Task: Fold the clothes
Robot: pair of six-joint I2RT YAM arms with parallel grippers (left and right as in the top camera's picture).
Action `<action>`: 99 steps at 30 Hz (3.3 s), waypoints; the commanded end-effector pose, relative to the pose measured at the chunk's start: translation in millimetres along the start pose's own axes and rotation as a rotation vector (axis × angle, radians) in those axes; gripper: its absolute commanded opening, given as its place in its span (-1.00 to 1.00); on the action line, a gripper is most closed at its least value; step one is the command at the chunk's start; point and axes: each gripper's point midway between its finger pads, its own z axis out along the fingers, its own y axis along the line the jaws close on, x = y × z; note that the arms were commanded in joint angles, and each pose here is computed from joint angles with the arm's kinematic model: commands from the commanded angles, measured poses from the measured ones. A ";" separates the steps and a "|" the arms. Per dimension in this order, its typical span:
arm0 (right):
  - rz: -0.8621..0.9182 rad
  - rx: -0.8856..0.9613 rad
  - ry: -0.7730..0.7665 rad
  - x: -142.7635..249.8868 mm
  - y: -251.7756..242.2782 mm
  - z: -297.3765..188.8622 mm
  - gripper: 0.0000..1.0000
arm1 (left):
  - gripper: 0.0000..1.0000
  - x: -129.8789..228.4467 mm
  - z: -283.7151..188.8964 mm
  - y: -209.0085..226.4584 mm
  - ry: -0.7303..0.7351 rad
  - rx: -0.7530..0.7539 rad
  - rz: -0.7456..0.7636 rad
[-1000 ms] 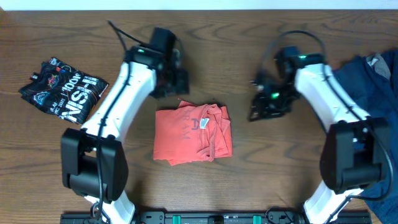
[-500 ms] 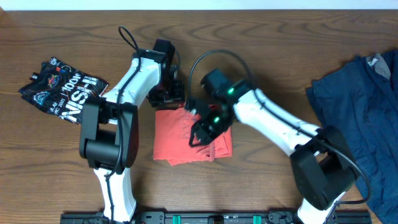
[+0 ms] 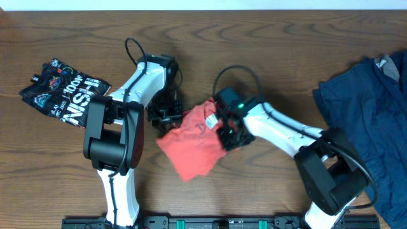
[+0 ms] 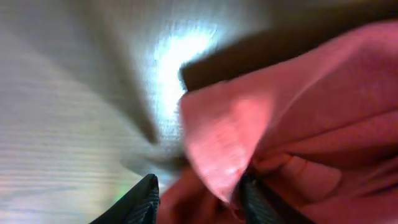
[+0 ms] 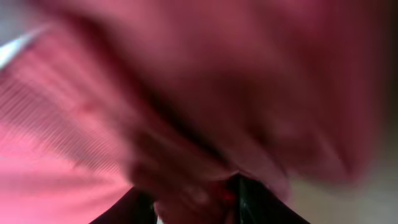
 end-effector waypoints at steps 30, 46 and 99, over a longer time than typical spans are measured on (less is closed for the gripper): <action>0.237 0.309 -0.516 -70.5 -118.0 -171.8 0.08 | 0.96 -14.0 -59.3 -63.8 -0.315 0.333 0.334; 0.260 0.301 -0.458 -57.2 -118.2 -165.2 0.07 | 0.47 -44.2 -4.1 -129.9 -0.301 0.557 0.514; 0.256 0.253 -0.408 -48.4 -110.3 -158.3 0.22 | 0.96 -97.1 -200.1 267.7 -1.001 0.504 -0.555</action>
